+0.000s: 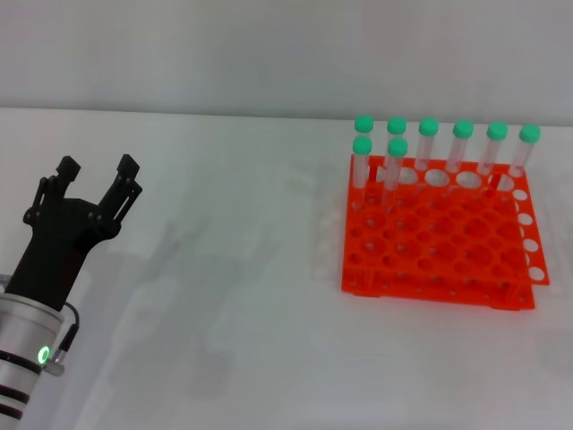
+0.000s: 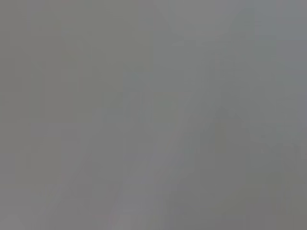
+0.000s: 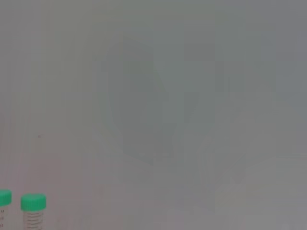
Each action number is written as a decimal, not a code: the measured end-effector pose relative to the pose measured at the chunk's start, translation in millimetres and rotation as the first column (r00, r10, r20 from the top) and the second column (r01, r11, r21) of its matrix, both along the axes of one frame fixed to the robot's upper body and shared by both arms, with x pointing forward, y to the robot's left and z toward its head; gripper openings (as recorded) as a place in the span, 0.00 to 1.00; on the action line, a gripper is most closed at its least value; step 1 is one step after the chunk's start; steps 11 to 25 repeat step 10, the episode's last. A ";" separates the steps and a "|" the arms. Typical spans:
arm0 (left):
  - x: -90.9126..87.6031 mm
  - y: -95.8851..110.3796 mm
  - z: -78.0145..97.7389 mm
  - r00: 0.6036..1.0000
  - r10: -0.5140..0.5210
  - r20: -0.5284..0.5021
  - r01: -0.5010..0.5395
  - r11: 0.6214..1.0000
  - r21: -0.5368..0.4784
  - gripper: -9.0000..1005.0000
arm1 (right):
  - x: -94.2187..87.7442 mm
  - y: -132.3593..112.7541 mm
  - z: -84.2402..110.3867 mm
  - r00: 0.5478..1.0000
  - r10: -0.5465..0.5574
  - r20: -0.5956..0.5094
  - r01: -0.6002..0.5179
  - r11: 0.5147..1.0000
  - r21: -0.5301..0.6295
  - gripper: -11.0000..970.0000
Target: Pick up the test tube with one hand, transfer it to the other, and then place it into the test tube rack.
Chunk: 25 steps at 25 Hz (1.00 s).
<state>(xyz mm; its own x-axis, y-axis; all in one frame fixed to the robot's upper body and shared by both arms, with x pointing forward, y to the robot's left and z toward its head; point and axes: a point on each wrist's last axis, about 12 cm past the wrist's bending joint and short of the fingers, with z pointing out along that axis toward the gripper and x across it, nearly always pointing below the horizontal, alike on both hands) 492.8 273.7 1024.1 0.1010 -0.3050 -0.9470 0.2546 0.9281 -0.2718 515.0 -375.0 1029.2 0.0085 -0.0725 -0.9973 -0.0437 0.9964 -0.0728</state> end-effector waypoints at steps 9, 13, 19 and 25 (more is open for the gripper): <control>-2.2 -2.4 -3.1 1.000 -0.012 -0.029 0.010 0.998 -0.059 0.89 | 10.6 -1.6 7.3 1.000 -0.002 0.019 0.003 0.999 -0.047 0.79; -2.0 -2.5 -3.4 0.999 -0.013 -0.034 0.011 0.998 -0.066 0.89 | 11.4 -2.1 8.1 1.000 -0.001 0.020 0.002 0.999 -0.048 0.79; -2.0 -2.5 -3.4 0.999 -0.013 -0.034 0.011 0.998 -0.066 0.89 | 11.4 -2.1 8.1 1.000 -0.001 0.020 0.002 0.999 -0.048 0.79; -2.0 -2.5 -3.4 0.999 -0.013 -0.034 0.011 0.998 -0.066 0.89 | 11.4 -2.1 8.1 1.000 -0.001 0.020 0.002 0.999 -0.048 0.79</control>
